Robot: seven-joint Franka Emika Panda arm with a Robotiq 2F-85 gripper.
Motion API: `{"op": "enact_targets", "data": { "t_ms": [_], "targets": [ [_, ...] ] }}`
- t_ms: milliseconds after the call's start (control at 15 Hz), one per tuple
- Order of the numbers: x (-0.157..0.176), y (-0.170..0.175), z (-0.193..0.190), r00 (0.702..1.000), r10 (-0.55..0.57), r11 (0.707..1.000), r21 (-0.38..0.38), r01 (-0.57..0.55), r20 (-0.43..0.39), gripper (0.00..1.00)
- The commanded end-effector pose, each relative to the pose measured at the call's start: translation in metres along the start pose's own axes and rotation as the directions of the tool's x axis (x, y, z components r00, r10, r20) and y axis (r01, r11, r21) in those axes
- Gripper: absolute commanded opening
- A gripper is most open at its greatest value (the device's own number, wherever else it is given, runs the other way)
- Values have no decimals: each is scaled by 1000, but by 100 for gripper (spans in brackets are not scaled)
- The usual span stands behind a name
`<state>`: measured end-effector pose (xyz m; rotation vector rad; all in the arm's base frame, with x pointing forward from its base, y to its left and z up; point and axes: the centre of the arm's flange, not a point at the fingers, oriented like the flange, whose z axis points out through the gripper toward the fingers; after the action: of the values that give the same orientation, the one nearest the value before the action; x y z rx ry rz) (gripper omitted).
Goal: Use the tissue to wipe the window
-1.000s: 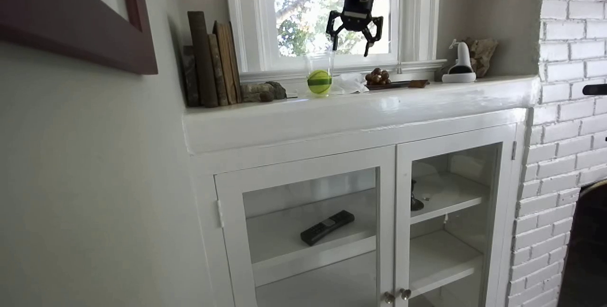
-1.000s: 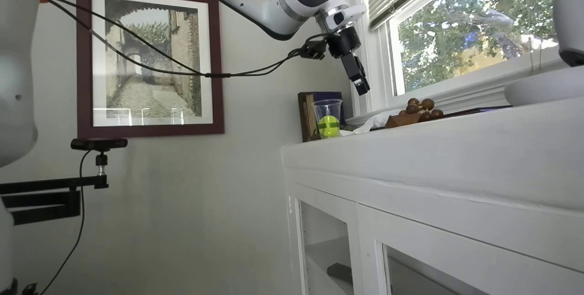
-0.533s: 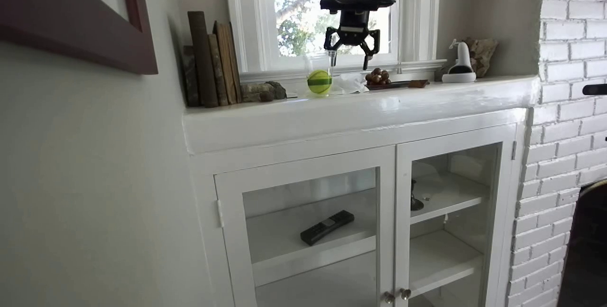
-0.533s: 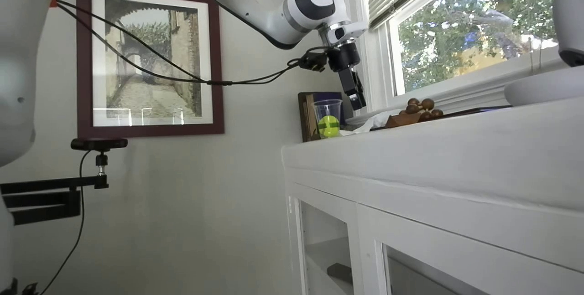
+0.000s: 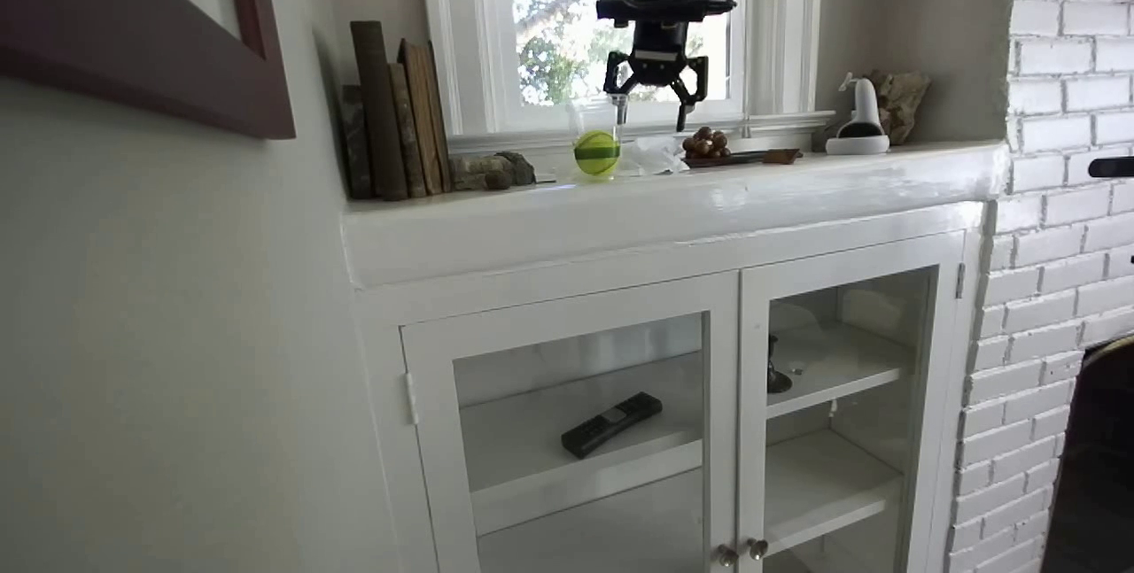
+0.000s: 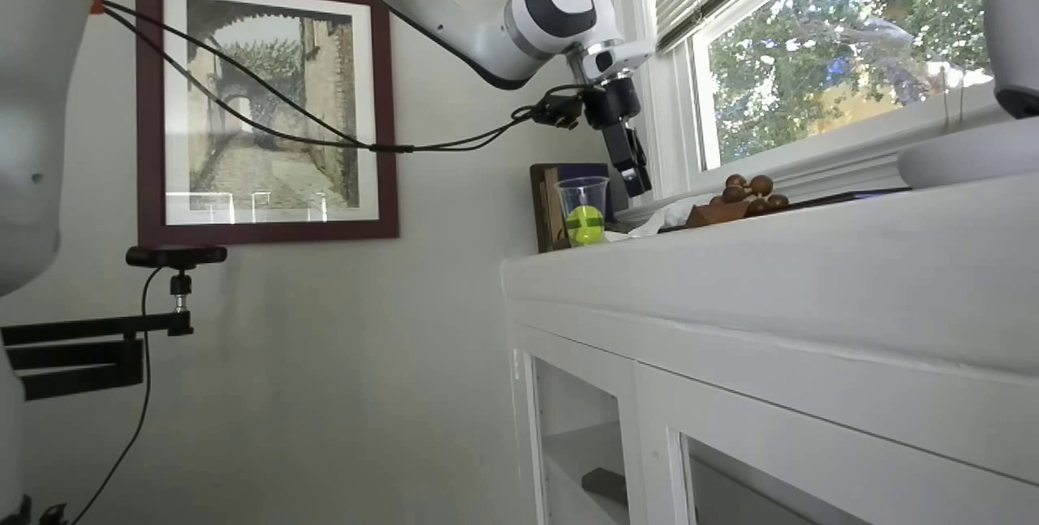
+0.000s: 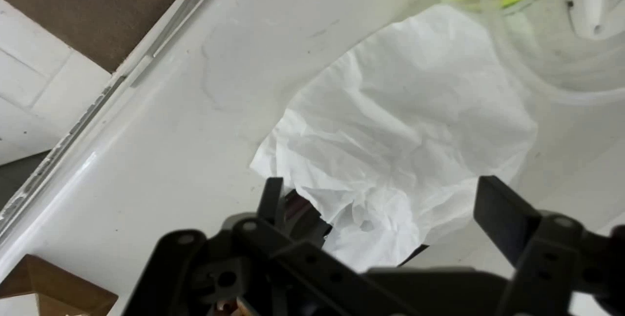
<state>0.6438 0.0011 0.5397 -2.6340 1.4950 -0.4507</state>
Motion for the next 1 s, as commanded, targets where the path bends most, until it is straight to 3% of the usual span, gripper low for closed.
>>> {"op": "enact_targets", "data": {
  "t_ms": [0, 867, 933],
  "targets": [
    [9, -11, 2, 1000, 3, 999, 43, -3, -18, 100],
    [29, -39, 37, 999, 14, 996, 86, -17, 41, 100],
    [29, -41, 39, 999, 16, 996, 86, -20, 46, 96]
  ]
}}
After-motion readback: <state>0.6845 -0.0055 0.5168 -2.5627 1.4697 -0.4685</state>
